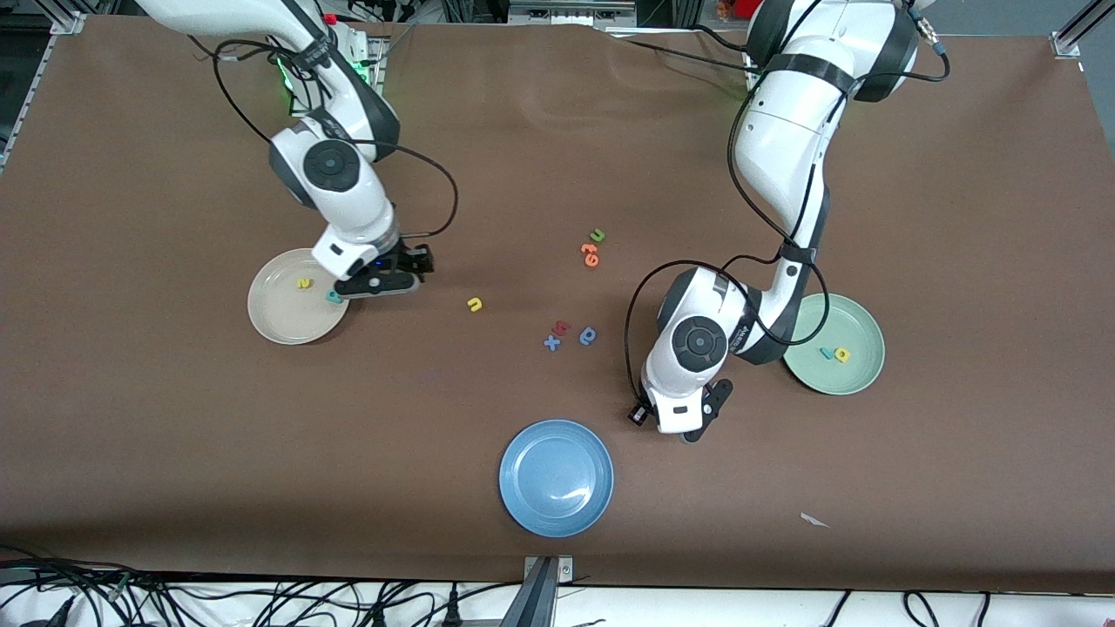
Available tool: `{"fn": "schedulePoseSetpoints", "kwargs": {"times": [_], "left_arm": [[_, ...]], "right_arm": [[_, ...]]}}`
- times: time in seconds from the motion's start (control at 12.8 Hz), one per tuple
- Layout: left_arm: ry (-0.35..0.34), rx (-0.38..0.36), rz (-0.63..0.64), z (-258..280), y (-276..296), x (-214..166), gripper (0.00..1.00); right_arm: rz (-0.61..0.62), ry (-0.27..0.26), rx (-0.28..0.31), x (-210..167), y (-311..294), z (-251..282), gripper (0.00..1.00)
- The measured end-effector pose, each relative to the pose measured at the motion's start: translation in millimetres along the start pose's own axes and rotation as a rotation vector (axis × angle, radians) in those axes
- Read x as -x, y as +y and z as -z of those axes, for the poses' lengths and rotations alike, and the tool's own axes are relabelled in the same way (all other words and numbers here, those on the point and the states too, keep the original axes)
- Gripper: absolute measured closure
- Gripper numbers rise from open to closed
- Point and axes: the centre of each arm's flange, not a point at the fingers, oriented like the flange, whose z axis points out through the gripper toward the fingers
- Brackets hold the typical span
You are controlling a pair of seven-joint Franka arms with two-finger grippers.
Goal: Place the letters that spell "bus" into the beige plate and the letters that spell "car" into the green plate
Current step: 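Drop the blue c on the green plate with the left gripper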
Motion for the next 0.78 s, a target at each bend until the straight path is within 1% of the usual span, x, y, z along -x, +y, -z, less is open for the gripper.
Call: {"fn": "schedulePoseSetpoints", "kwargs": {"times": [0.08,0.31,0.39,0.47,0.63,0.7,0.78], "left_arm": [[0.001,0.000,0.000,0.1,0.0,0.0,0.69],[0.005,0.001,-0.004,2.1,0.7,-0.1,0.72],[0.009,0.000,-0.009,2.3,0.9,0.5,0.74],[0.012,-0.001,-0.012,2.3,1.1,1.0,0.74],[0.013,-0.003,-0.013,2.6,1.1,1.0,0.74],[0.012,-0.012,-0.019,2.8,0.4,0.3,0.74],[0.008,-0.040,-0.041,3.4,-1.7,-1.5,0.74]], "right_arm": [[-0.018,0.000,-0.025,-3.6,-19.6,-2.7,0.07],[-0.037,-0.024,-0.075,-11.5,-54.7,-19.4,0.06],[-0.029,-0.032,-0.077,-11.1,-58.9,-27.6,0.06],[-0.024,-0.029,-0.072,-9.8,-62.5,-36.4,0.06],[-0.030,-0.003,-0.060,-5.2,-72.1,-52.9,0.06],[-0.034,0.004,-0.054,-3.1,-76.1,-61.2,0.06],[-0.038,0.005,-0.052,-1.8,-78.5,-67.8,0.06]]}}
